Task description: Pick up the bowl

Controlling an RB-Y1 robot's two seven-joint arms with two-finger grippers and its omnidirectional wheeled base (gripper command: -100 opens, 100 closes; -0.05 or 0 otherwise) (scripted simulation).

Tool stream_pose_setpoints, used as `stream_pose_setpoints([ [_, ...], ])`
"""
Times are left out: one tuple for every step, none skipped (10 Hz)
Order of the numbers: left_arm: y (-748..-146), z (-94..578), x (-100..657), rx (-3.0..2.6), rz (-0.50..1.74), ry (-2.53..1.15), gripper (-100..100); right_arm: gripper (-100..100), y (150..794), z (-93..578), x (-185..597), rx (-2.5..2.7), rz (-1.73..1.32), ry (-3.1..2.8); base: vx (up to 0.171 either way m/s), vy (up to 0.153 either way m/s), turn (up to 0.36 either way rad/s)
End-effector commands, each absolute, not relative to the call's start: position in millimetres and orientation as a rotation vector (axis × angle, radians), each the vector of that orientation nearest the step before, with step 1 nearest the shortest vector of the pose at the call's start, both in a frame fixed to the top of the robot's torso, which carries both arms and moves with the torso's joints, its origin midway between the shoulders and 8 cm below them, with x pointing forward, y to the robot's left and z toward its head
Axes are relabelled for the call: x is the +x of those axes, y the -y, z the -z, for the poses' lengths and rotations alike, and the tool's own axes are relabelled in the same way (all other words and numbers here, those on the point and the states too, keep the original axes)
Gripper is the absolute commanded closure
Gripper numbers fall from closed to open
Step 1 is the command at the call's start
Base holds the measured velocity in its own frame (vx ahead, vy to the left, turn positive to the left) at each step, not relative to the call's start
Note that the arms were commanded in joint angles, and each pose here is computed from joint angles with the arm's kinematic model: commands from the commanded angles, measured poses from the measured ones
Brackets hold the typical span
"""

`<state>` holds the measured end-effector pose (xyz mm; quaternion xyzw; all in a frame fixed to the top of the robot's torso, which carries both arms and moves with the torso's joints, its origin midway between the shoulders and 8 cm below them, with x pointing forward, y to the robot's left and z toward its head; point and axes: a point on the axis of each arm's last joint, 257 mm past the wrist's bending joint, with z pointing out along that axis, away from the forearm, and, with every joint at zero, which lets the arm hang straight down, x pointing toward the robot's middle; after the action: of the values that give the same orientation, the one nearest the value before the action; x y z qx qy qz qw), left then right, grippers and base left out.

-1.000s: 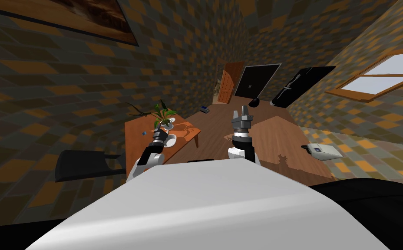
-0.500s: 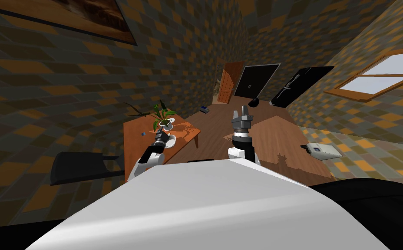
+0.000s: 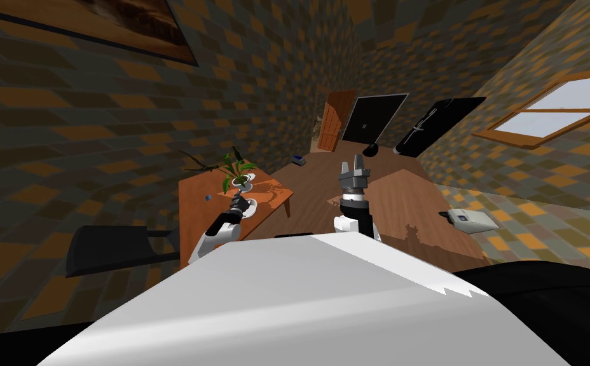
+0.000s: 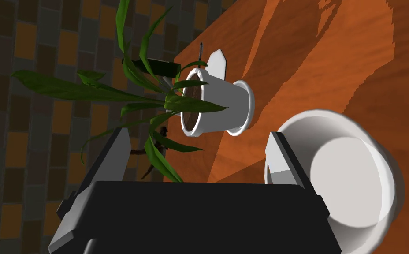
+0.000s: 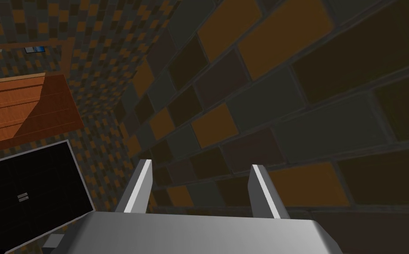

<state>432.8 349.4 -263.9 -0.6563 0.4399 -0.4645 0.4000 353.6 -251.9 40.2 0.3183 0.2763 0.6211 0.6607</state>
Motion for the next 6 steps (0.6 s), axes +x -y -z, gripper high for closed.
stream_pose_setpoints([
  [-351,276,431,-1.705,1.155,-1.127,-100,0,252,-40,354,0.720,-1.405,-0.625,0.014,0.000,-0.008],
  [-354,290,430,-1.758,1.136,-1.138,-100,0,252,-40,354,0.720,-1.405,-0.625,0.016,-0.002,-0.018],
  [-354,294,428,-1.770,1.126,-1.145,-100,0,252,-40,354,0.720,-1.405,-0.625,0.014,-0.001,-0.011],
  [-357,307,426,-1.821,1.106,-1.154,-100,0,252,-40,354,0.720,-1.405,-0.625,0.016,-0.003,-0.013],
  [-357,311,425,-1.834,1.095,-1.162,-100,0,252,-40,354,0.720,-1.405,-0.625,0.013,-0.003,-0.010],
  [-360,325,422,-1.888,1.070,-1.173,-100,0,252,-40,354,0.720,-1.405,-0.625,0.012,-0.003,-0.016],
])
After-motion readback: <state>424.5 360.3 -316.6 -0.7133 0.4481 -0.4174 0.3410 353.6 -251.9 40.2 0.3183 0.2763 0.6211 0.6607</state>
